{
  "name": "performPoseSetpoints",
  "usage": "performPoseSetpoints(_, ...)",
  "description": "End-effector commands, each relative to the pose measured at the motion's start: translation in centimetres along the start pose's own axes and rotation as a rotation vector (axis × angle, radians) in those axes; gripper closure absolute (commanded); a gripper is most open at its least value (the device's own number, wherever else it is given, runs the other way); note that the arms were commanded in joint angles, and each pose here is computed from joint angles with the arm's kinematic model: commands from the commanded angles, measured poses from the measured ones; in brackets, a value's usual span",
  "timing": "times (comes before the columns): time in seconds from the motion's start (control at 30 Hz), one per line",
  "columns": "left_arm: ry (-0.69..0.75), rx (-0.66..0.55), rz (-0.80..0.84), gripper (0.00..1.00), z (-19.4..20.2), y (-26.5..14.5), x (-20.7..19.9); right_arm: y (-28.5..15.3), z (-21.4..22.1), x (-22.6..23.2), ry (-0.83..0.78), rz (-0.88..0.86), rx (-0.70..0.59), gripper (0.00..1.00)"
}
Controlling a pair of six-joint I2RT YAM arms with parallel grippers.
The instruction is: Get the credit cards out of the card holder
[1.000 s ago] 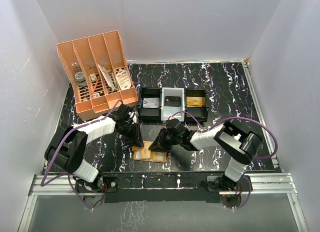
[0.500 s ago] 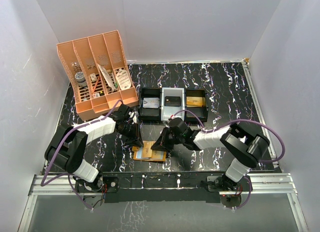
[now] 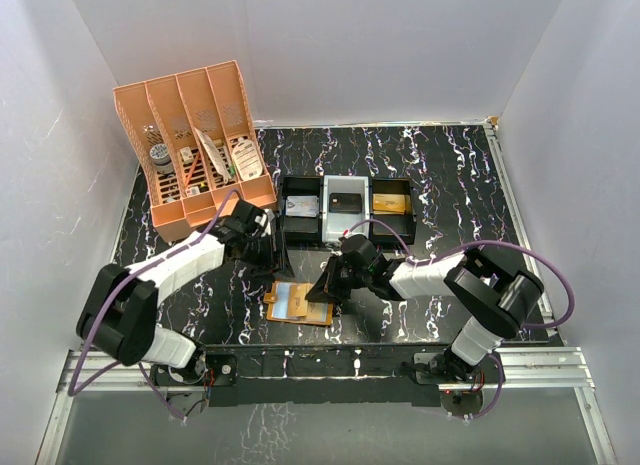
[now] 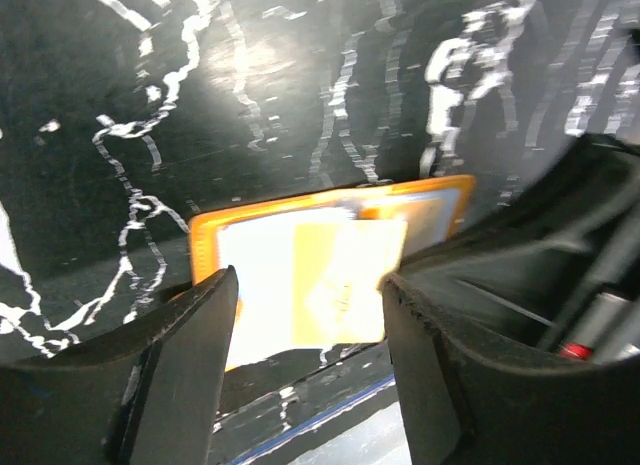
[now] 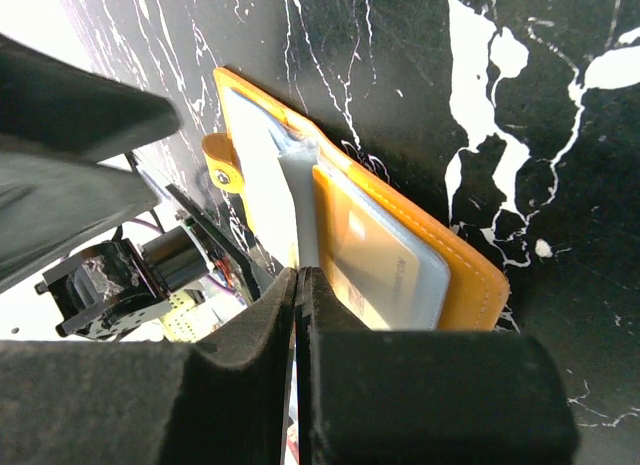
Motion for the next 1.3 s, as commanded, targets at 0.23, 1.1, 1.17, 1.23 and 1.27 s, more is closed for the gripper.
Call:
performPoseSetpoints(0.23,-0.04,0.024,0.273,0.54,2.2,0.4,-3.8,1.0,-0.7,0.3,-0.012,-0.017,-0.013,1.0)
performPoseSetpoints(1.1,-0.015,0.11,0.019,0.74,5.4,2.5,0.5,0.9,-0.7,1.6,0.018,-0.093,-0.027,0.76)
performPoseSetpoints(1.17,-0.002,0.137,0.038,0.74,5.7,2.7,0.4,1.1,-0.5,1.4,0.024,-0.085,-0.019,0.79)
performPoseSetpoints(1.23,0.002,0.162,0.025,0.74,6.0,2.8,0.7,1.1,-0.4,1.3,0.031,-0.086,-0.015,0.79)
performPoseSetpoints(1.27,0.004,0.166,0.017,0.74,6.0,2.9,0.8,1.2,-0.3,1.3,0.035,-0.092,-0.013,0.79)
Point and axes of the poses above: each gripper's point midway between its finger pads, its own y axis out along the fingers, its own x axis along the line the jaws close on, z = x × y, the point moved 4 cm from there along -y, back along the fingers, and after that the axes turned 11 degrees about y, right-handed, at the moved point
